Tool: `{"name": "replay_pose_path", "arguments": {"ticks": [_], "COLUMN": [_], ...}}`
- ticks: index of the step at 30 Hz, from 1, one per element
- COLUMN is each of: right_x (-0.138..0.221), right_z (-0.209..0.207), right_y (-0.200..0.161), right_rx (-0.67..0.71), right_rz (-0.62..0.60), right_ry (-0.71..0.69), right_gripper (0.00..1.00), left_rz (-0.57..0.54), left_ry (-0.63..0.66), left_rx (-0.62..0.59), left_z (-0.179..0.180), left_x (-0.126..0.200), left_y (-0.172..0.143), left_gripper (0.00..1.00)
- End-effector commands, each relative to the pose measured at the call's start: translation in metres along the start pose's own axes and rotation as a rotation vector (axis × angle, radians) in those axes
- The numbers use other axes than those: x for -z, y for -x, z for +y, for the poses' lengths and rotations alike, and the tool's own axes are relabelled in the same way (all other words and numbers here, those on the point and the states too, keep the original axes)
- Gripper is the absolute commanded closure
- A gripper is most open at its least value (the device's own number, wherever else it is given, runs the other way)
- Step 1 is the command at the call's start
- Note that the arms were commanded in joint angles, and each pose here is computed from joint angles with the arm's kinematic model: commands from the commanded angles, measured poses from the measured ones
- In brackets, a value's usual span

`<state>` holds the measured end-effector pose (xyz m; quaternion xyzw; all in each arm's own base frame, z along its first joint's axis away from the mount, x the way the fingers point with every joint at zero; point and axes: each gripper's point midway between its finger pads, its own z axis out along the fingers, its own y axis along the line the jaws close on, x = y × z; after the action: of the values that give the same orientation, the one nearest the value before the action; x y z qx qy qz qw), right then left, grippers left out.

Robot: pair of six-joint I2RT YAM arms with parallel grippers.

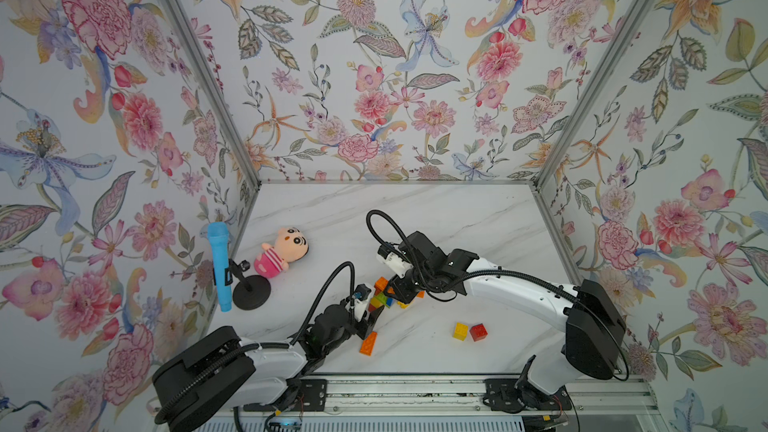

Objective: Assemble the letter p with lego
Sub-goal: Place the lego brick at the center of the board.

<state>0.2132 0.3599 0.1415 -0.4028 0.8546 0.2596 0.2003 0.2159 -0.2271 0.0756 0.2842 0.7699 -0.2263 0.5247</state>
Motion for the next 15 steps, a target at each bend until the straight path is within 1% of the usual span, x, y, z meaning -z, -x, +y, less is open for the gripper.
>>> {"name": "replay_pose_path", "arguments": {"ticks": [1,5,10,13,15], "right_x": [0.0016,0.0013,0.0012,0.0,-0.0005], "right_z": [0.0032,0.002,-0.0005,0.0002,-0.0001], "right_y": [-0.006,-0.0062,-0.0067,-0.008,-0.0081], "right_rx": [0.015,0.012,0.004,-0.002,-0.003], "right_rz": [0.01,0.011,0.011,0.013,0.014], "right_ry": [0.03,0.03,0.032,0.047,0.05], "right_gripper": [0.76,0.76,0.76,0.76,0.76], "left_rz": [-0.032,-0.023,-0.015,-0.006,0.001], "left_ry": [-0.034,-0.059,-0.059,-0.068,-0.072], "left_rx": [-0.019,-0.027,-0.027,-0.028,-0.028], "left_z": [-0.0039,-0.0083,-0.0076,-0.0088,-0.0094], "left_x": [-0.0011,-0.0041,-0.0062,-0.0083,-0.0099], "left_y": [0.0071,0.0057,0.0038,0.003,0.0015], "left_gripper": [0.47,0.5,0.53,0.61,0.63]}}
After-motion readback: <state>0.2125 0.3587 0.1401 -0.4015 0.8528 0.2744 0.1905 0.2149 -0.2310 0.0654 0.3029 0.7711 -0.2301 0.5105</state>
